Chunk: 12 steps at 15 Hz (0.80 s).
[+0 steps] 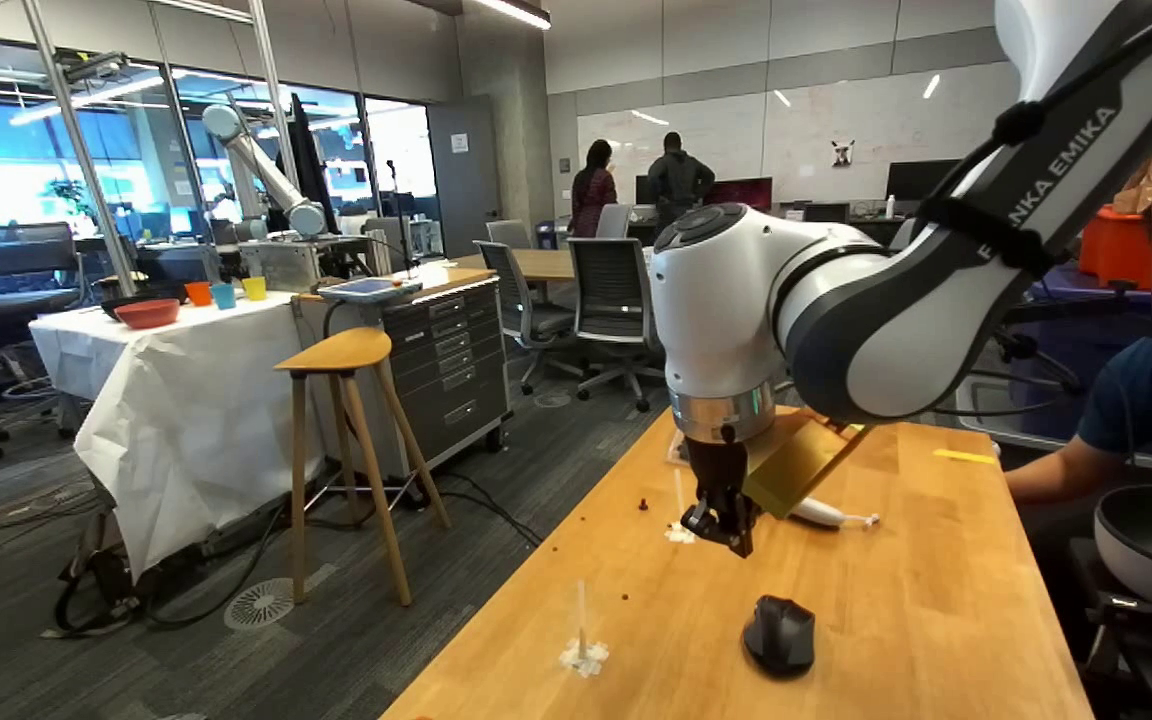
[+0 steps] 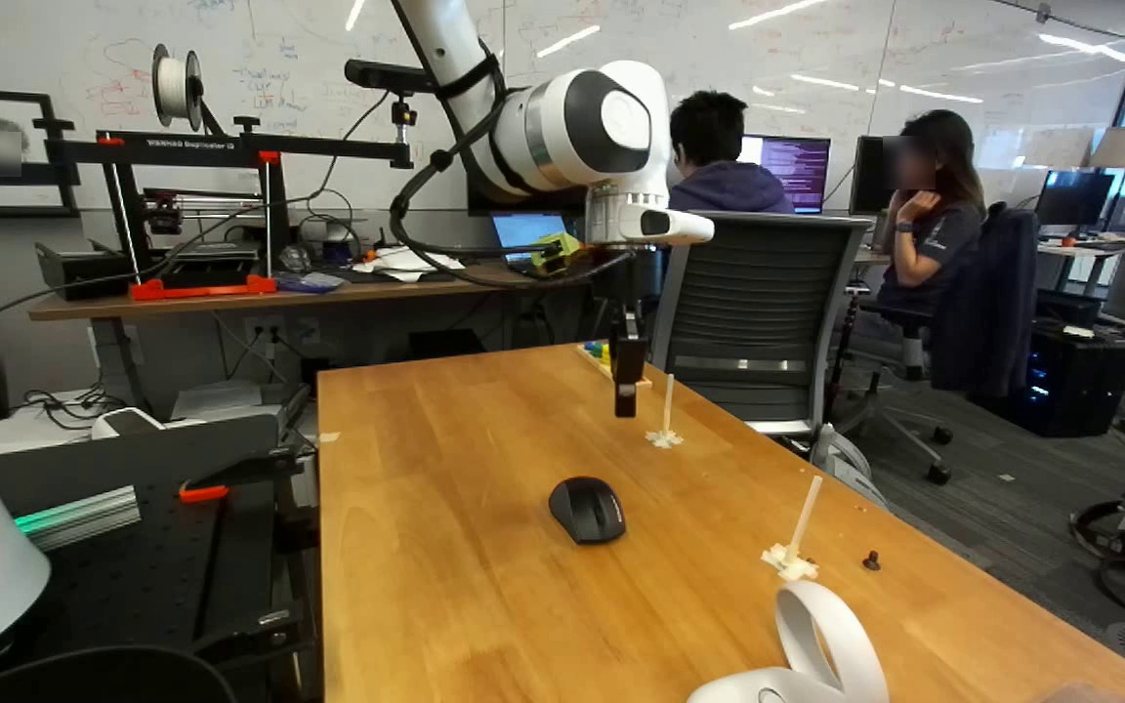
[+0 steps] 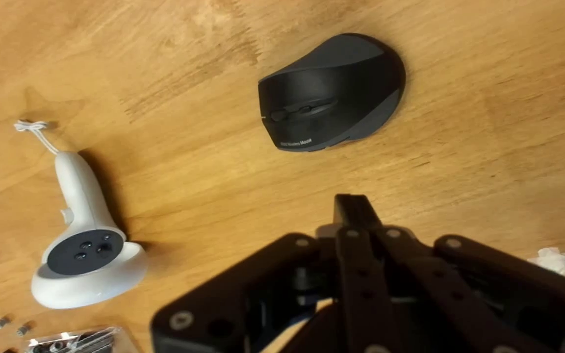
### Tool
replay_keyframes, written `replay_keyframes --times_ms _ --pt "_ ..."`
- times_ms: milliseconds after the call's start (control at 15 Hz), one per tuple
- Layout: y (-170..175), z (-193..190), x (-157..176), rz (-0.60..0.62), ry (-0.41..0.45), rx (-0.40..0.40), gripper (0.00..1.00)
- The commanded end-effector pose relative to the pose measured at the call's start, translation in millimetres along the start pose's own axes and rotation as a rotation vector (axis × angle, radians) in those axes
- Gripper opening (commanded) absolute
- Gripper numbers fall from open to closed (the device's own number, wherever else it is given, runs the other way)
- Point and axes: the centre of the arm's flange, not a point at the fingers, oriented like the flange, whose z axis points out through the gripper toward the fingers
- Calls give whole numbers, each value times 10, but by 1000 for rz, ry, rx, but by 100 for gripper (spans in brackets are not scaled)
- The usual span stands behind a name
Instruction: Press the left button of the mouse
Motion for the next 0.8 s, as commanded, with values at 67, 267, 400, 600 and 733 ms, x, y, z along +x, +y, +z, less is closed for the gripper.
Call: replay_keyframes --times_ms 67,267,400,600,733 --pt "-182 173 130 18 1 -14 0" --pt "-194 312 129 30 -40 -35 0" --pt "-176 375 98 43 -61 -46 0" --pt "-107 448 68 58 -76 -60 0" --pt "-54 484 81 69 -77 -68 0"
